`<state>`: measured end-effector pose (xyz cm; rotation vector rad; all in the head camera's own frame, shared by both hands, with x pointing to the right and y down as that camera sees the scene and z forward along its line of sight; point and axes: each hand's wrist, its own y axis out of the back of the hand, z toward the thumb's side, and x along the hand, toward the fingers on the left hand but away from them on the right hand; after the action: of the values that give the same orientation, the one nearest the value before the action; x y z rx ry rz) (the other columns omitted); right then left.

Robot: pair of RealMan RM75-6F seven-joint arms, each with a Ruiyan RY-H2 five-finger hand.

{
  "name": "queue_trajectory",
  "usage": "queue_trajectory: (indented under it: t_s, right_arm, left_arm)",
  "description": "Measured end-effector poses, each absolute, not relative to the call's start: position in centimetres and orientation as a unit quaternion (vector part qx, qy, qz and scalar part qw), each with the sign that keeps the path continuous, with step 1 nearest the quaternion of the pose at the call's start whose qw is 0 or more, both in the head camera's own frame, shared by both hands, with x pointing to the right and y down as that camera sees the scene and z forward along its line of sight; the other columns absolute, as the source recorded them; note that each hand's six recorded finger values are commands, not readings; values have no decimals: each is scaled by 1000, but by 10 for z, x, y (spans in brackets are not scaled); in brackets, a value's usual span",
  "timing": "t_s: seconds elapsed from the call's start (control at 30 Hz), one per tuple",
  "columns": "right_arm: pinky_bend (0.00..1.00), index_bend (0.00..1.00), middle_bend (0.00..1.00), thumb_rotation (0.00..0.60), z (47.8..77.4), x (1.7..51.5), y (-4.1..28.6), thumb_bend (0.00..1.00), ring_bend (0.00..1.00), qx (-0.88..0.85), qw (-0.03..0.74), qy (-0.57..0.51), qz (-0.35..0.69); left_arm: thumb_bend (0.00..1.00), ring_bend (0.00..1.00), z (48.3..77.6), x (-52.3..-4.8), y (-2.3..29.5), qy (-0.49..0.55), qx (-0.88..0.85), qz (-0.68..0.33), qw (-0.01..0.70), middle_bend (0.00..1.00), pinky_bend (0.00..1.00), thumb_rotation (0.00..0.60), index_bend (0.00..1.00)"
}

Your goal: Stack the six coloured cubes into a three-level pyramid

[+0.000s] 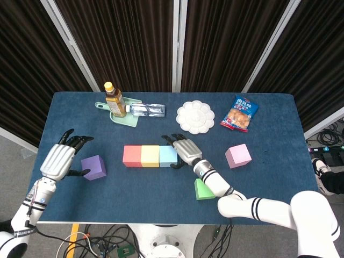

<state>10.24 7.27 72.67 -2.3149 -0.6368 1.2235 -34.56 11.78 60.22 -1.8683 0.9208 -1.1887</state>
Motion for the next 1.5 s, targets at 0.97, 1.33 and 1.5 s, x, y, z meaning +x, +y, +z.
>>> queue_trajectory:
  t_s: [0.97, 1.33, 1.5]
  right_arm:
    - [0, 0, 113, 600, 710, 151, 43, 160, 0, -819, 214, -265, 461]
    - [0, 0, 113, 600, 732, 120, 47, 160, 0, -828, 205, -253, 457]
    - [0, 0, 113, 600, 732, 117, 47, 160, 0, -829, 207, -252, 455]
  left_arm:
    - [0, 203, 600, -343, 115, 359, -724, -463, 365, 207, 46, 600, 174]
    - [0, 203, 603, -349, 115, 360, -722, -469, 360, 207, 46, 600, 174]
    - [0, 203, 603, -349, 116, 360, -722, -468, 360, 206, 46, 600, 174]
